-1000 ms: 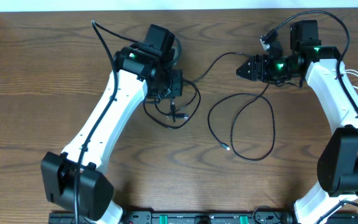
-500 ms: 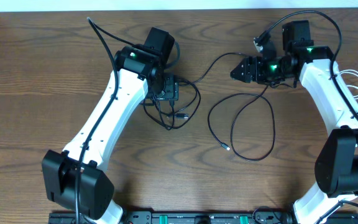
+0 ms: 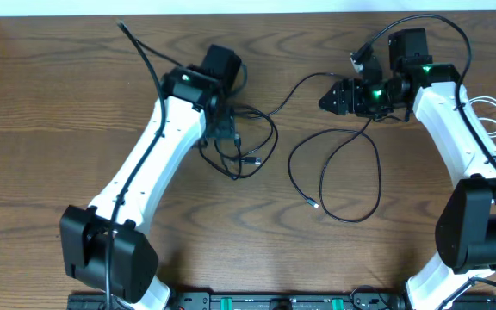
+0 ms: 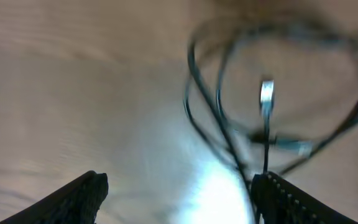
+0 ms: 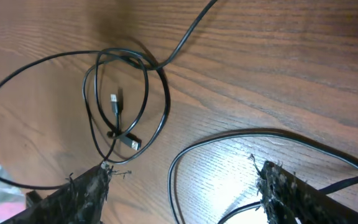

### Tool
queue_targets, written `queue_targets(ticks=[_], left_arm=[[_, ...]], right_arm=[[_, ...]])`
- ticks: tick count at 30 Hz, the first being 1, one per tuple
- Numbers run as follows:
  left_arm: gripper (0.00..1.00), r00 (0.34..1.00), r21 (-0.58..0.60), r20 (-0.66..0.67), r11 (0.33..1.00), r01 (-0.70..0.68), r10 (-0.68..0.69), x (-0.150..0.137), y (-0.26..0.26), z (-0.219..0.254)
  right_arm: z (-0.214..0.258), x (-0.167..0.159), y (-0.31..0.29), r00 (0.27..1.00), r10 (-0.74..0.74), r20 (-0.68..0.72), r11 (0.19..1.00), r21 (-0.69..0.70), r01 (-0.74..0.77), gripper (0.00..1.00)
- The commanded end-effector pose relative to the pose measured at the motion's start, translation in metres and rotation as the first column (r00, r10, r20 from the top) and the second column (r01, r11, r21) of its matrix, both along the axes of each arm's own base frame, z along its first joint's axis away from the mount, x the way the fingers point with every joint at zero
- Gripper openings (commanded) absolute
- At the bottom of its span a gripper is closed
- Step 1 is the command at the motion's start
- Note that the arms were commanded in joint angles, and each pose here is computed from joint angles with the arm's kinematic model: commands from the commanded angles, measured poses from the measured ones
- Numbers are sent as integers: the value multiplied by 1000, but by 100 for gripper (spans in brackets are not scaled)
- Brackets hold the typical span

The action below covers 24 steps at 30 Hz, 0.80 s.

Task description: Untangle cables

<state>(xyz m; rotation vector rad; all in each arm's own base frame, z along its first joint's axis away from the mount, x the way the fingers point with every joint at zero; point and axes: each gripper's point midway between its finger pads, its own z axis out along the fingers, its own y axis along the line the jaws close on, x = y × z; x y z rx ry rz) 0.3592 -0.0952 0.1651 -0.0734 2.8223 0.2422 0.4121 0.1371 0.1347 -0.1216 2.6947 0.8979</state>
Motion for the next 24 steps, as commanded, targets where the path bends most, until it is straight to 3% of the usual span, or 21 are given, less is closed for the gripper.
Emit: queue_targets(ticks=[1,5,9,13,24], left_arm=[[79,982,-9,189,1000,-16,17,31,-1,58],[77,969,-197,245,978,73,-23,45,-41,72],[68,975,-348,222,933,89,-10,52,-71,61],[62,987,-350,158,936,26,32,63,-77,27],[59,990,-359,77,929,-83,118,102,-93,-61]], right_arm=[[-1,-1,1,1000,7,4,1000,-17,-7,76],[-1,-1,1,1000,7,7,1000,-17,-7,76],[-1,-1,1,1000,7,6,1000,-17,-7,76],[-2,-2,1,1000,7,1,1000,-18,-7,76],[-4,-2,-3,1000,-3,-4,999,-43,2,76]])
